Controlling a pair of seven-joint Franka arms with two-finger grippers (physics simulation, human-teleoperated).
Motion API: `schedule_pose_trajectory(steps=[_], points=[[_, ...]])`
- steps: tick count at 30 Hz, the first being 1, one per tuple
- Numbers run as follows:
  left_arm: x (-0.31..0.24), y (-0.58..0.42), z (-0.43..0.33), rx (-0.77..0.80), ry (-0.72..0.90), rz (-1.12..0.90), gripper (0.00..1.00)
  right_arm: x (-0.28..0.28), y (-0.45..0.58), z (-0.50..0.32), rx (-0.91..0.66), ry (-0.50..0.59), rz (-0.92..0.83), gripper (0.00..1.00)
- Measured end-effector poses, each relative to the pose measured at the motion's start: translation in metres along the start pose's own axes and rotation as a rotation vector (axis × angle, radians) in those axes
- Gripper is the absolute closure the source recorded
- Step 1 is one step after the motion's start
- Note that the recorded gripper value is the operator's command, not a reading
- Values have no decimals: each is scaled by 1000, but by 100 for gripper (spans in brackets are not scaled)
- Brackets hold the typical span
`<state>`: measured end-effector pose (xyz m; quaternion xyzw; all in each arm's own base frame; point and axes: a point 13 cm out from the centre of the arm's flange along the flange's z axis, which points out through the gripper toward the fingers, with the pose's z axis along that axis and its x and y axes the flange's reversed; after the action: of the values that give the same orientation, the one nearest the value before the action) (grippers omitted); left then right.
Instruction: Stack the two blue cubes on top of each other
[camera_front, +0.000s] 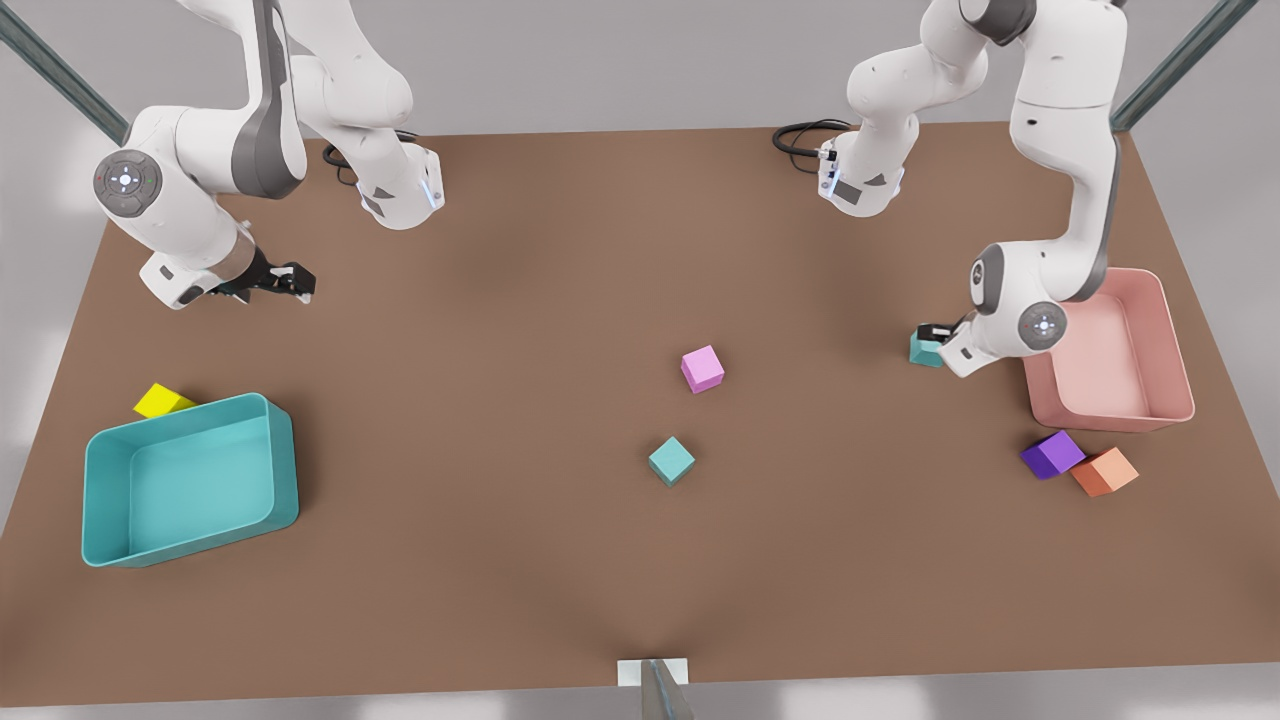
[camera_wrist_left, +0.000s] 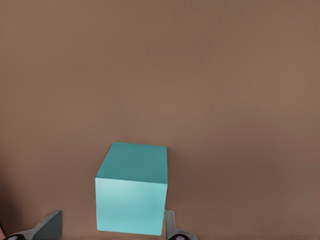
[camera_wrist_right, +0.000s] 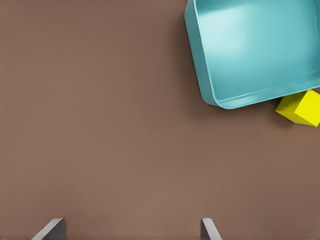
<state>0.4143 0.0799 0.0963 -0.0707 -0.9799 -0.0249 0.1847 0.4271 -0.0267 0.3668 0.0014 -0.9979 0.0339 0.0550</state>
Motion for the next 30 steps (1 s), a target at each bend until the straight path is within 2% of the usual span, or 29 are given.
schedule_pose_trajectory(steps=[20,21,22,23,27,30], points=[[-13,-11,48,33,-44,5,1,-6,-9,-5,-7,-12,14,0],[-14,-11,49,33,-45,5,11,-6,-9,-7,-8,-13,15,0],[-14,-11,49,33,-47,5,29,-7,-8,-8,-7,-14,13,0],[-15,-11,49,31,-49,5,36,-7,-6,-8,-7,-12,7,0],[-18,-10,43,20,-60,4,34,-9,5,-3,-4,4,-16,0],[-35,-1,9,-2,-94,-2,34,-10,11,-2,-6,15,-25,0]])
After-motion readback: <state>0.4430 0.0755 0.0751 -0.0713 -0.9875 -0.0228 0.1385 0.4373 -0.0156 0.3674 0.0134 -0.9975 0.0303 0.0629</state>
